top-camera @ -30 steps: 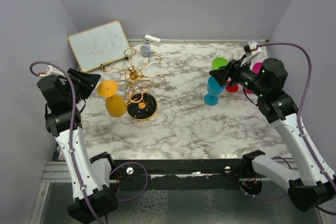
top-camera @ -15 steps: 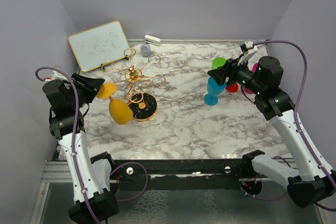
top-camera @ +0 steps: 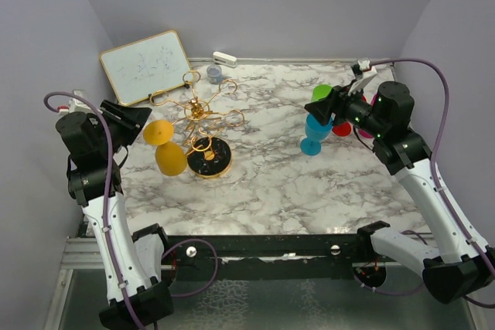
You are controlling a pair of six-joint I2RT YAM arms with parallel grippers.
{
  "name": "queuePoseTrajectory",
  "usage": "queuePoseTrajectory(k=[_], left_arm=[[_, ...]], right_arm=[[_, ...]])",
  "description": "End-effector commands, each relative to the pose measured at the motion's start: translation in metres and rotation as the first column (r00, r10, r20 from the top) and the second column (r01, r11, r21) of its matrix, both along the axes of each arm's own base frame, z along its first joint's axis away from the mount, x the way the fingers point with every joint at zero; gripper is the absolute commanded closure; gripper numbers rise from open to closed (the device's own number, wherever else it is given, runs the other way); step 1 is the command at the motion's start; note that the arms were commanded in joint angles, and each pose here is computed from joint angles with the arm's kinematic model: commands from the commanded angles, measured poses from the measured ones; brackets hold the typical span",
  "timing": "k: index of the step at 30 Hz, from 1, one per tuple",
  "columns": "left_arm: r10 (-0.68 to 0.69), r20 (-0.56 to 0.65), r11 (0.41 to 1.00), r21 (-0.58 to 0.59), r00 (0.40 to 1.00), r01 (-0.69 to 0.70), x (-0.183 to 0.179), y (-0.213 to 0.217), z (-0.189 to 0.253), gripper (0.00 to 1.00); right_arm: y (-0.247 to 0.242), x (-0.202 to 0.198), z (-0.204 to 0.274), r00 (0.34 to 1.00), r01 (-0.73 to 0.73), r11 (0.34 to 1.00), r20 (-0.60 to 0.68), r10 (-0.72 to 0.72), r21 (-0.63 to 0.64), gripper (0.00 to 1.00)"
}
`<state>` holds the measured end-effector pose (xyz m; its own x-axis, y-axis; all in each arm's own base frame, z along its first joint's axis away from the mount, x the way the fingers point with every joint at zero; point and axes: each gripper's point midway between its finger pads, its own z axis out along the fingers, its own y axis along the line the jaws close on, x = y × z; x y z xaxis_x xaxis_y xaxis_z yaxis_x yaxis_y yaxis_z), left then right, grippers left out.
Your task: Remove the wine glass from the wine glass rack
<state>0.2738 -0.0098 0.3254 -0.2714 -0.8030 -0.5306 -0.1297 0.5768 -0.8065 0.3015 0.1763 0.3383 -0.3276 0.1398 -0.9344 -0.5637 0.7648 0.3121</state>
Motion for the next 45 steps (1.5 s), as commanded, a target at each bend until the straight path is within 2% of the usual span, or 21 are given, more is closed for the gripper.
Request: queuePoseTrajectory(k=[1,9,19,33,45], left_arm=[[-0.038,0.065,0.999,-0.010,0.997,0.038,-0.002,-0.009,0.025,0.57],[-0.052,0.037,0.997,-0.058,0.998,0.054,-0.004,-0.014,0.007,0.57],[0.064,-0.033,0.997,-0.032,0.997,-0.065,-0.013,0.000,-0.004,0.57],[0.110,0.010,0.992,-0.065,0.994,-0.109,-0.035,-0.013,0.003,0.57],[0.099,-0.009,0.993,-0.062,0.995,-0.099,-0.048,-0.021,-0.009,0.57]], right_arm=[[0.005,0.001,0.023,0.998,-0.030,0.999,0.054,0.029,0.032,0.49],[0.009,0.001,0.024,0.997,-0.052,0.998,0.058,0.050,0.039,0.49],[0.021,0.000,0.029,0.992,-0.099,0.993,0.086,0.094,0.057,0.50],[0.033,-0.006,0.028,0.987,-0.140,0.988,0.092,0.133,0.069,0.50],[0.030,-0.014,0.033,0.986,-0.140,0.988,0.104,0.133,0.069,0.50]])
